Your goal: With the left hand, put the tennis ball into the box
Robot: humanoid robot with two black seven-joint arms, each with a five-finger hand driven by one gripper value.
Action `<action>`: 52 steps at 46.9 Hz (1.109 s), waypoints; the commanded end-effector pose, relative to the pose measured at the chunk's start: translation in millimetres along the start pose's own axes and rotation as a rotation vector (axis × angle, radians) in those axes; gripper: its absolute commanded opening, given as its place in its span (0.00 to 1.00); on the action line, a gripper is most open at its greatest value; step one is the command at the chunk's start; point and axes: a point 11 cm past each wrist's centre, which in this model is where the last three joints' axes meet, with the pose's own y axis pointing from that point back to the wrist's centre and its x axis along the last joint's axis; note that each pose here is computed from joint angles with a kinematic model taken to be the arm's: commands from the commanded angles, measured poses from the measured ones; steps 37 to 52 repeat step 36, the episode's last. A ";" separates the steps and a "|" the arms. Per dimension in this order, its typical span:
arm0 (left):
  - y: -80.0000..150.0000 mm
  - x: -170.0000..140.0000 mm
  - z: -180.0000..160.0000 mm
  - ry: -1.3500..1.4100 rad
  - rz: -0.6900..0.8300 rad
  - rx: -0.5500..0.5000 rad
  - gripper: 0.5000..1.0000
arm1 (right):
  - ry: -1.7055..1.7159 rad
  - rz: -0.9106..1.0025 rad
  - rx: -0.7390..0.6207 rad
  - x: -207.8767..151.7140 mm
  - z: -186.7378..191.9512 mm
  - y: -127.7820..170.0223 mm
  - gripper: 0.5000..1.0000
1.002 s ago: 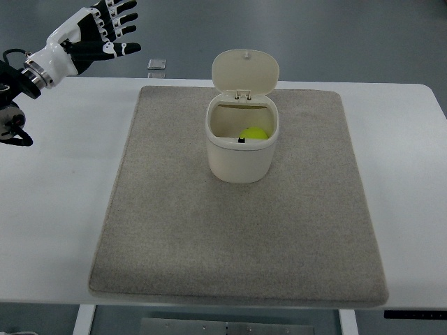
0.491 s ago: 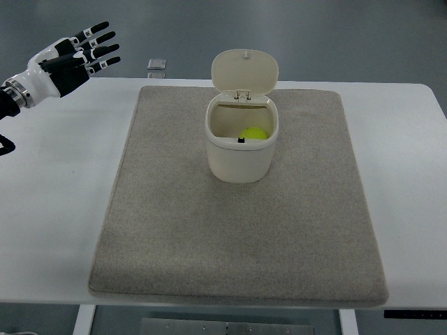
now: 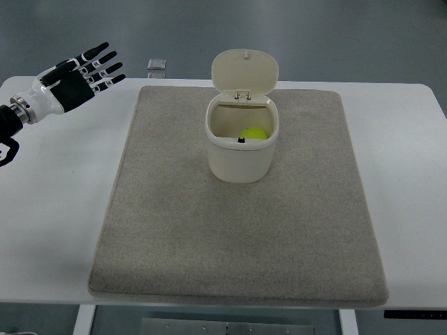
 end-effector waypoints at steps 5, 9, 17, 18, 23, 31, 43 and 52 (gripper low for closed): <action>-13.8 -13.5 -8.7 0.031 -0.045 0.011 0.98 | 0.000 0.001 0.000 0.2 0.0 0.0 0.80; -18.3 -16.9 -15.3 0.044 -0.057 0.023 0.98 | 0.000 0.001 0.000 0.2 0.0 0.0 0.80; -17.8 -15.4 -16.6 0.046 -0.053 0.024 0.98 | -0.008 -0.013 -0.002 -3.8 0.7 0.4 0.80; -17.8 -15.4 -16.6 0.046 -0.053 0.024 0.98 | -0.009 -0.016 -0.002 -4.9 0.7 0.5 0.80; -16.9 -13.4 -16.7 0.044 -0.047 0.023 0.98 | -0.009 -0.017 -0.002 -5.4 0.7 0.5 0.80; -17.0 -13.5 -16.1 0.042 -0.047 0.023 0.98 | -0.006 -0.016 0.001 -5.3 0.6 0.5 0.80; -17.0 -13.5 -16.2 0.041 -0.047 0.023 0.98 | -0.006 -0.015 0.006 -5.1 0.8 0.6 0.80; -17.0 -13.5 -16.2 0.041 -0.047 0.023 0.98 | -0.006 -0.015 0.006 -5.1 0.8 0.6 0.80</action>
